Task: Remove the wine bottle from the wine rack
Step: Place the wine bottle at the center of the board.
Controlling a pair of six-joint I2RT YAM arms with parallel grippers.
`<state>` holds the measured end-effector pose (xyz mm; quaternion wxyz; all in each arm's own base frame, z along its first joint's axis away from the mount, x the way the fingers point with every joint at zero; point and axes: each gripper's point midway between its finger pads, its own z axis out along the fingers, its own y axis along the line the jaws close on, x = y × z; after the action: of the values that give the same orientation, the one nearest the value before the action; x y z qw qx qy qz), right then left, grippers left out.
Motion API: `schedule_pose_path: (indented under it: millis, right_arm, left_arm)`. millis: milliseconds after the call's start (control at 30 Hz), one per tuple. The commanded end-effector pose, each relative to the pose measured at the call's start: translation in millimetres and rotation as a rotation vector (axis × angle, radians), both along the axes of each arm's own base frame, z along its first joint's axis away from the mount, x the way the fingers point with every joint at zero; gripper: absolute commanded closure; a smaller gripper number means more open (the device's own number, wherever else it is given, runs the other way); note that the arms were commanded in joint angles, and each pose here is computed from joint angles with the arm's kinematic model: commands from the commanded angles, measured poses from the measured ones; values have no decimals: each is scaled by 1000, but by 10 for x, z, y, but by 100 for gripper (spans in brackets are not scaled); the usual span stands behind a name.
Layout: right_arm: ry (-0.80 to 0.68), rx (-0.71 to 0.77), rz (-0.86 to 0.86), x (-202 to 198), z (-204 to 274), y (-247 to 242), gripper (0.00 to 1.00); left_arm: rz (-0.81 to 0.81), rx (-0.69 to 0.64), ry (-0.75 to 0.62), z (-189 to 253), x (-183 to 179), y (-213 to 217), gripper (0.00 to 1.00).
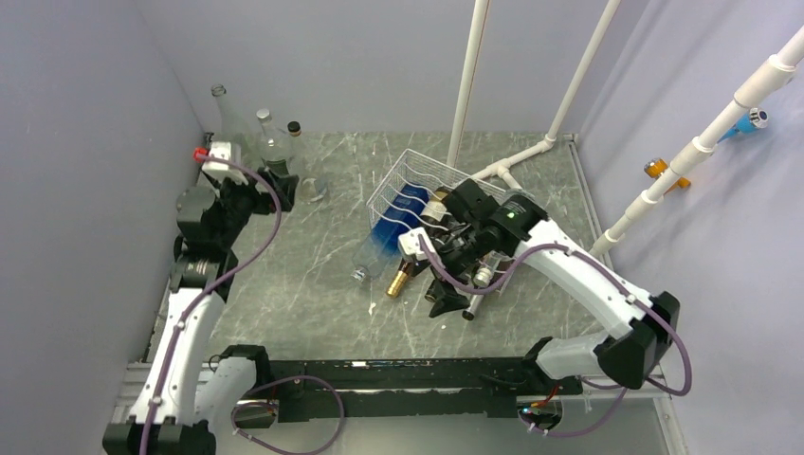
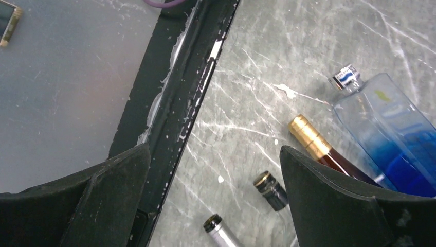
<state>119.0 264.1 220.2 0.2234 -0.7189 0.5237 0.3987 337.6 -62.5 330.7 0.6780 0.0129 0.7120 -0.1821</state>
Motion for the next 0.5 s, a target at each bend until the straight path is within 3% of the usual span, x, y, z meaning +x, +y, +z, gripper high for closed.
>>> schedule_pose_path:
  millis: [0,200,467]
  right_arm:
    - [-134,34,-50,58,334,-204,0]
    - [-140,103,-218,271,588,-543,0]
    - [-153,165,-347,330,650,-846,0]
  left_arm:
    - [-25,-69,55,-220,-286,-59,0]
    - [-192,-173,107,-421,-548,-364,0]
    - [-367,-211,112,-486,-782,-620,1]
